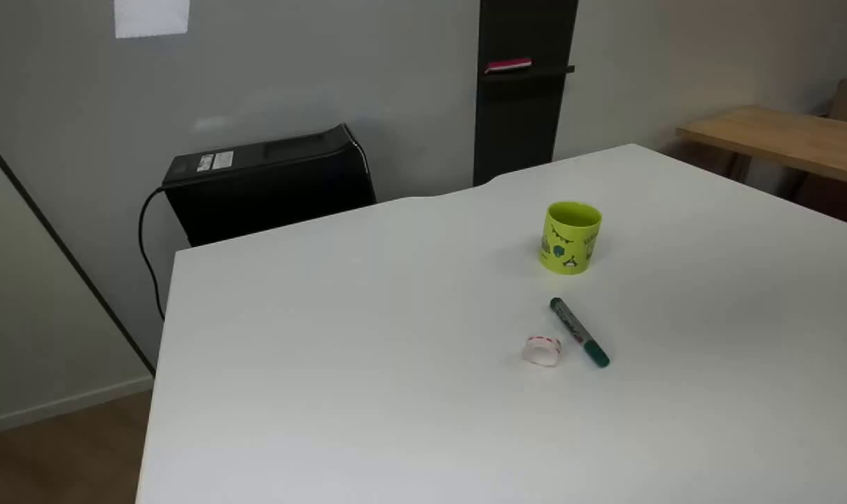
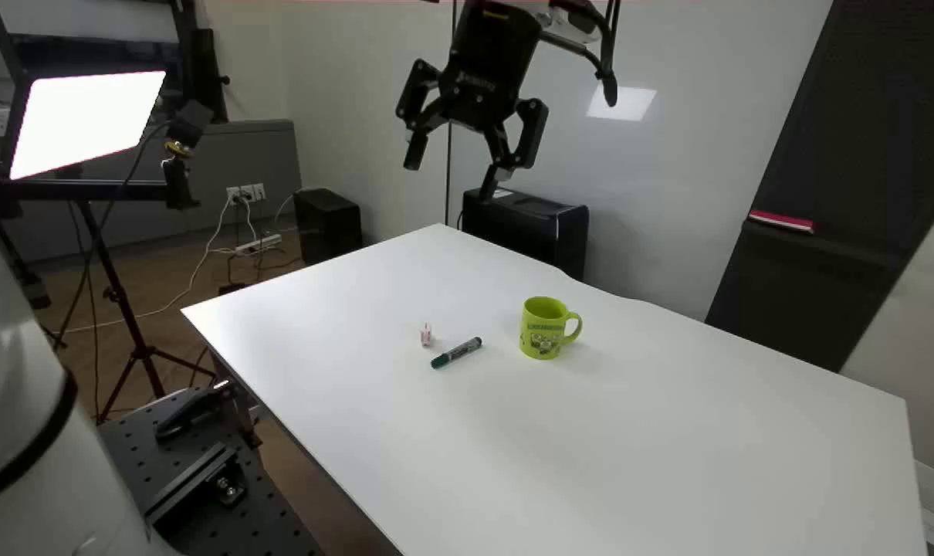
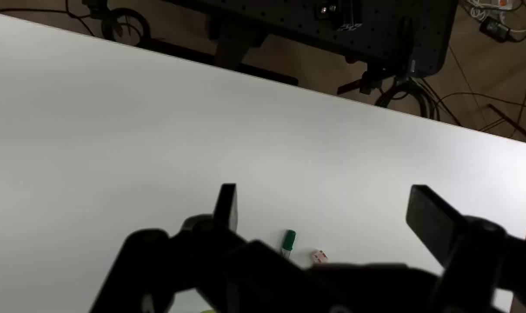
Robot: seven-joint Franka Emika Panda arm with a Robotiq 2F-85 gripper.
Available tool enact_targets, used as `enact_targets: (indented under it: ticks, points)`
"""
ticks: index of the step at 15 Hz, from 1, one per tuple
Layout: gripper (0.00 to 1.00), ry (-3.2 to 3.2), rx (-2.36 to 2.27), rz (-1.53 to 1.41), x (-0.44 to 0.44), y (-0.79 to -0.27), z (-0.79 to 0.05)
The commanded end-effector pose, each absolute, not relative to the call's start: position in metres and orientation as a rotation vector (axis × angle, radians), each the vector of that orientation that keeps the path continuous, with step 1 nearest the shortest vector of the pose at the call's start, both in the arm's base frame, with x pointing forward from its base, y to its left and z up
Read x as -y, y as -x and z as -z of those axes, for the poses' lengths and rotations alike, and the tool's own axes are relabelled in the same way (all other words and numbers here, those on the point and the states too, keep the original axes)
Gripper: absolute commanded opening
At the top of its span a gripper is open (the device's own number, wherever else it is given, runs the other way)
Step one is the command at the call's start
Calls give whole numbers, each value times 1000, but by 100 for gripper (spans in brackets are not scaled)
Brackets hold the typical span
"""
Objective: Put the marker in the cup
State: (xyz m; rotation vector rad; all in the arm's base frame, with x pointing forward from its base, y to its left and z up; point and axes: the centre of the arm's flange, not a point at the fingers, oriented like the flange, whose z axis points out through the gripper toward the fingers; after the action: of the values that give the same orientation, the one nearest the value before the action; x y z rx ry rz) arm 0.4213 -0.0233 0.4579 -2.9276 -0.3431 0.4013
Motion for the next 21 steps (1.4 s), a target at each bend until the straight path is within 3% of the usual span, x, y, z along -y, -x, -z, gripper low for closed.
enact_targets:
  ticks: [1, 21]
  points:
    - [100, 2928, 343, -400, 23, -422, -458]
    - [100, 2953, 261, -329, 32, -432, -431]
